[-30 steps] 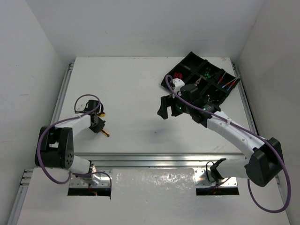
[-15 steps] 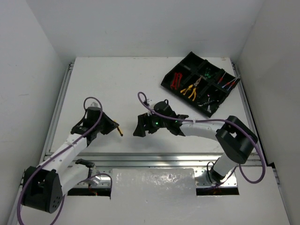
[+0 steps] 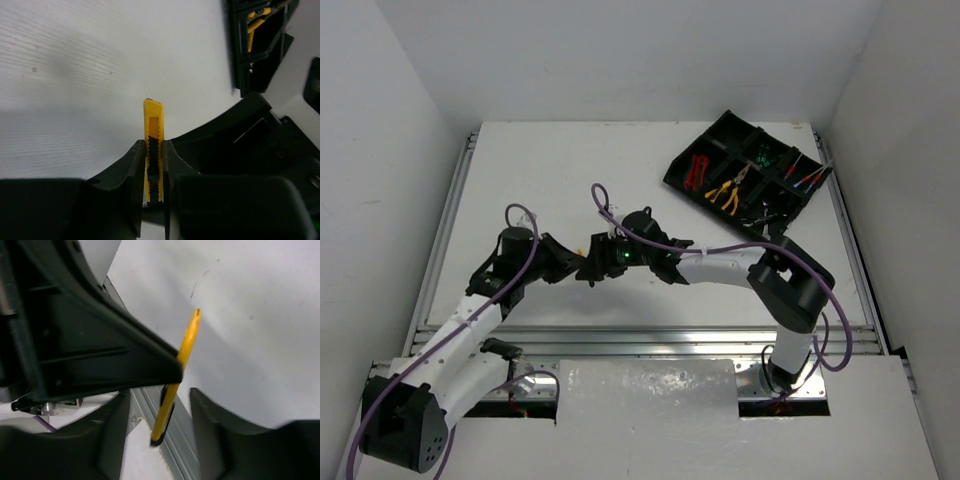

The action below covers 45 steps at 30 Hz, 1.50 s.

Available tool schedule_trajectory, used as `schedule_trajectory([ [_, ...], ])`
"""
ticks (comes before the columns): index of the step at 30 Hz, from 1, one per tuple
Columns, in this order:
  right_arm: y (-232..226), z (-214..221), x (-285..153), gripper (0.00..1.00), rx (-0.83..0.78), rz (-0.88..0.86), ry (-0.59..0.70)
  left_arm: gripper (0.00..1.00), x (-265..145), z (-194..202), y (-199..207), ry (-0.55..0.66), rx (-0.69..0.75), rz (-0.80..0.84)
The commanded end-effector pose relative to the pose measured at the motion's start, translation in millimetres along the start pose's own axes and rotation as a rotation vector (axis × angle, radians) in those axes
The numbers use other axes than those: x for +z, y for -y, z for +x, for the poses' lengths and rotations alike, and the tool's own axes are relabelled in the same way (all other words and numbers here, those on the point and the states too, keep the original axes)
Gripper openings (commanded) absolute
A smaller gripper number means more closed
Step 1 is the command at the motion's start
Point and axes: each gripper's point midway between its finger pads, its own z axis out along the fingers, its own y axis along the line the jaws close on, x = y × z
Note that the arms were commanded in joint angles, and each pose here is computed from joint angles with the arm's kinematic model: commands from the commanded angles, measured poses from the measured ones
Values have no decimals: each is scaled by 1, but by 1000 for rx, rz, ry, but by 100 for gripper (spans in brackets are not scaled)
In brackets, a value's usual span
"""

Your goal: Sort the tools into containers

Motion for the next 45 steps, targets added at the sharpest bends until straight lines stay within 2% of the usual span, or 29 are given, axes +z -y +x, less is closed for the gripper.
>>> schedule_trajectory([
  [1,-20,-19,8,45,13,-73,38,0,-9,-4,29,15,27,118],
  [2,-21,-18,8,33,18,-80,33,0,-9,-4,30,15,32,119],
  [4,-24,-17,11,23,29,-94,27,0,-9,-4,28,17,36,113],
  [5,-25,-16,10,9,31,-101,23,0,-8,-4,28,17,39,115],
  [6,-26,-16,10,1,33,-102,22,0,-6,-3,26,13,44,107],
  [7,-26,-16,9,0,31,-98,23,6,-6,-4,26,16,49,107],
  [8,-25,-17,8,0,29,-90,27,18,-5,-5,25,20,56,99],
  [9,-21,-17,4,0,9,-65,25,50,-5,-14,21,53,80,54],
  [11,-1,-33,-6,0,1,2,60,78,-8,-27,15,97,112,-23],
  [13,24,-45,-23,0,26,74,83,85,-19,-49,6,163,169,-168],
  [14,58,-63,-42,0,63,168,127,89,-29,-63,4,201,207,-238],
  [16,98,-85,-64,0,90,293,179,90,-37,-72,7,227,241,-268],
  [18,146,-129,-96,0,101,460,252,90,-46,-78,16,242,270,-263],
  [19,172,-136,-100,0,108,528,248,90,-48,-79,19,241,276,-255],
  [20,188,-177,-119,0,100,581,317,89,-50,-78,22,236,283,-248],
  [22,235,-187,-131,0,91,705,289,89,-50,-78,19,228,298,-259],
  [23,245,-230,-152,0,47,738,357,89,-50,-79,13,230,310,-291],
  [25,284,-239,-163,0,78,822,333,89,-48,-79,2,220,326,-336],
  [26,289,-279,-186,0,51,833,411,89,-45,-76,-7,199,336,-371],
  [31,342,-348,-239,0,35,950,546,88,-30,-69,-9,139,363,-353],
  [33,354,-378,-262,0,-52,996,645,89,-22,-70,-14,136,376,-362],
  [35,366,-384,-282,0,-105,1070,699,88,-17,-70,-20,116,377,-393],
  [38,378,-408,-306,0,-146,1092,783,88,-18,-69,-16,118,387,-369],
  [40,411,-400,-305,0,-134,1102,760,89,-21,-68,-11,138,392,-332],
  [43,430,-388,-289,0,-170,1058,714,90,-22,-67,-7,138,405,-299],
  [45,430,-392,-286,0,-204,1041,733,90,-21,-65,-5,127,408,-295],
])
